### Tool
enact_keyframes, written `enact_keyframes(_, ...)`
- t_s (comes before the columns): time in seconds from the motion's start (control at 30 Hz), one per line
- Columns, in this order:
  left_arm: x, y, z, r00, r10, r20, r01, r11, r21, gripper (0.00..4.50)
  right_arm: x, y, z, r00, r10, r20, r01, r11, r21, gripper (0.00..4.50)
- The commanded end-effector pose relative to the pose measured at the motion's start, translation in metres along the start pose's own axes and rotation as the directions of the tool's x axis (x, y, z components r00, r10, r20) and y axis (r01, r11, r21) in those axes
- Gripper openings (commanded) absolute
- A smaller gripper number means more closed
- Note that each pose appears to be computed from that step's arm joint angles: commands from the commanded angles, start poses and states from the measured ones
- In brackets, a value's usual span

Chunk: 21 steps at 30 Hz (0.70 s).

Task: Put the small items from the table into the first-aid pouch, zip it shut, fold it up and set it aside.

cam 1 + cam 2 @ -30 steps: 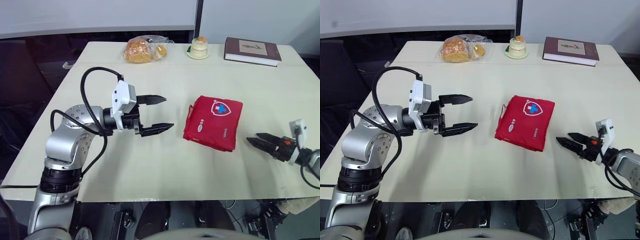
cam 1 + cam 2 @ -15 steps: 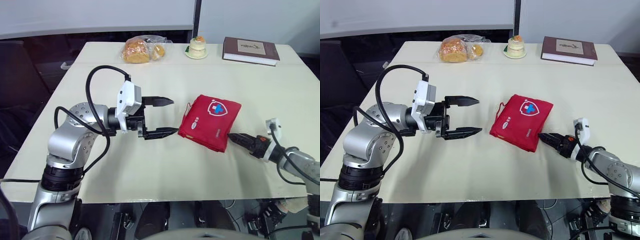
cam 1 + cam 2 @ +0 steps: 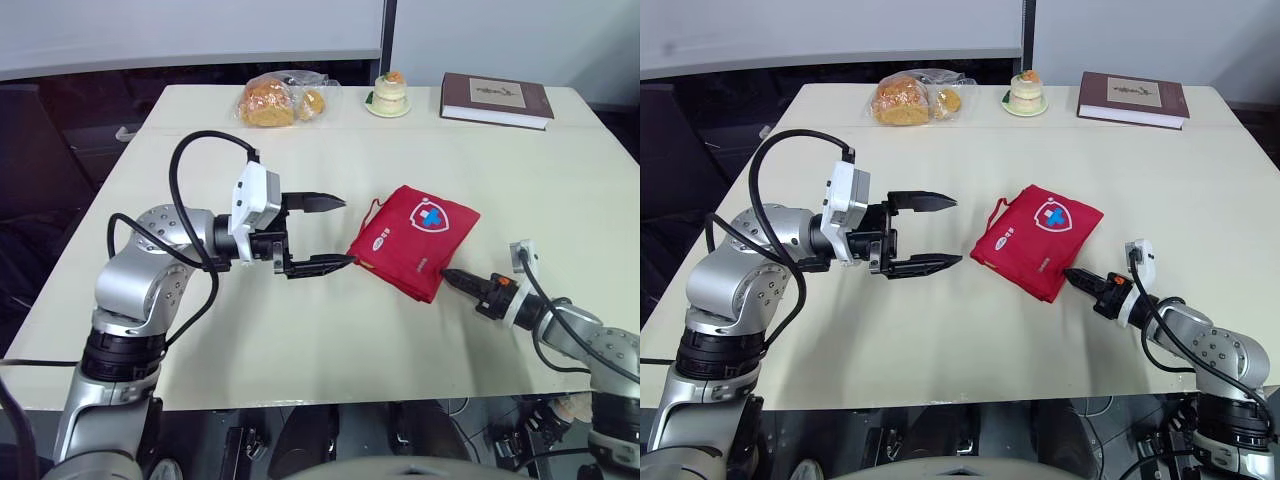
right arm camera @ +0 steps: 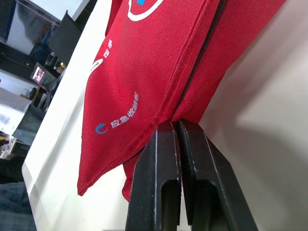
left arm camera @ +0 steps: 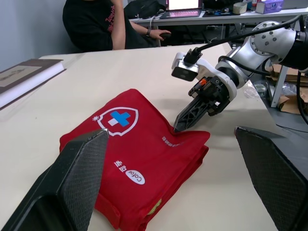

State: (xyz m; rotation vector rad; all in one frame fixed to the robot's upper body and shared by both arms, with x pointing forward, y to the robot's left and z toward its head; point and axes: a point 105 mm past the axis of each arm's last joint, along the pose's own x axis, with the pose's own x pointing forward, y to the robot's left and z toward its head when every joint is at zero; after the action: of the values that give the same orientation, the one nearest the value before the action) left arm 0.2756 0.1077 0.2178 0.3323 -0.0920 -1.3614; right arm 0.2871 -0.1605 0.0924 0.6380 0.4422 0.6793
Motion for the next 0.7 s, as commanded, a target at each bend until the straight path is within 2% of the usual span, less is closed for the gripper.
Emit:
enact_keyframes(0.03, -0.001, -0.001, 0.005, 1.000, -0.010, 0.006, 0.010, 0.999, 0.036, 4.50, 0.004, 0.000, 0.024, 0.991, -0.023, 0.133, 0.025, 1.000, -0.009, 0.03)
enact_keyframes(0.13, -0.001, 0.000, 0.005, 1.000, -0.008, 0.006, 0.008, 0.999, 0.040, 4.50, 0.003, -0.015, 0.054, 0.946, -0.115, 0.304, 0.112, 0.993, 0.027, 0.03)
enact_keyframes(0.23, -0.001, 0.001, 0.004, 1.000, -0.009, 0.002, 0.009, 0.999, 0.043, 4.50, -0.006, -0.028, 0.087, 0.868, -0.185, 0.460, 0.173, 0.982, 0.069, 0.03)
enact_keyframes(0.43, -0.002, 0.003, 0.004, 1.000, -0.009, 0.001, 0.009, 0.999, 0.051, 4.50, -0.018, -0.047, 0.128, 0.722, -0.289, 0.628, 0.272, 0.954, 0.126, 0.03)
enact_keyframes(0.53, -0.001, 0.004, 0.004, 1.000, -0.011, 0.000, 0.011, 0.998, 0.056, 4.50, -0.014, -0.044, 0.129, 0.746, -0.266, 0.611, 0.256, 0.961, 0.105, 0.03)
enact_keyframes(0.67, -0.002, 0.005, 0.004, 1.000, -0.012, -0.004, 0.012, 0.998, 0.059, 4.50, -0.007, -0.031, 0.107, 0.861, -0.167, 0.481, 0.193, 0.981, -0.005, 0.03)
enact_keyframes(0.7, -0.002, 0.005, 0.004, 1.000, -0.012, -0.004, 0.012, 0.998, 0.060, 4.50, -0.005, -0.027, 0.103, 0.884, -0.137, 0.446, 0.164, 0.986, -0.022, 0.27)
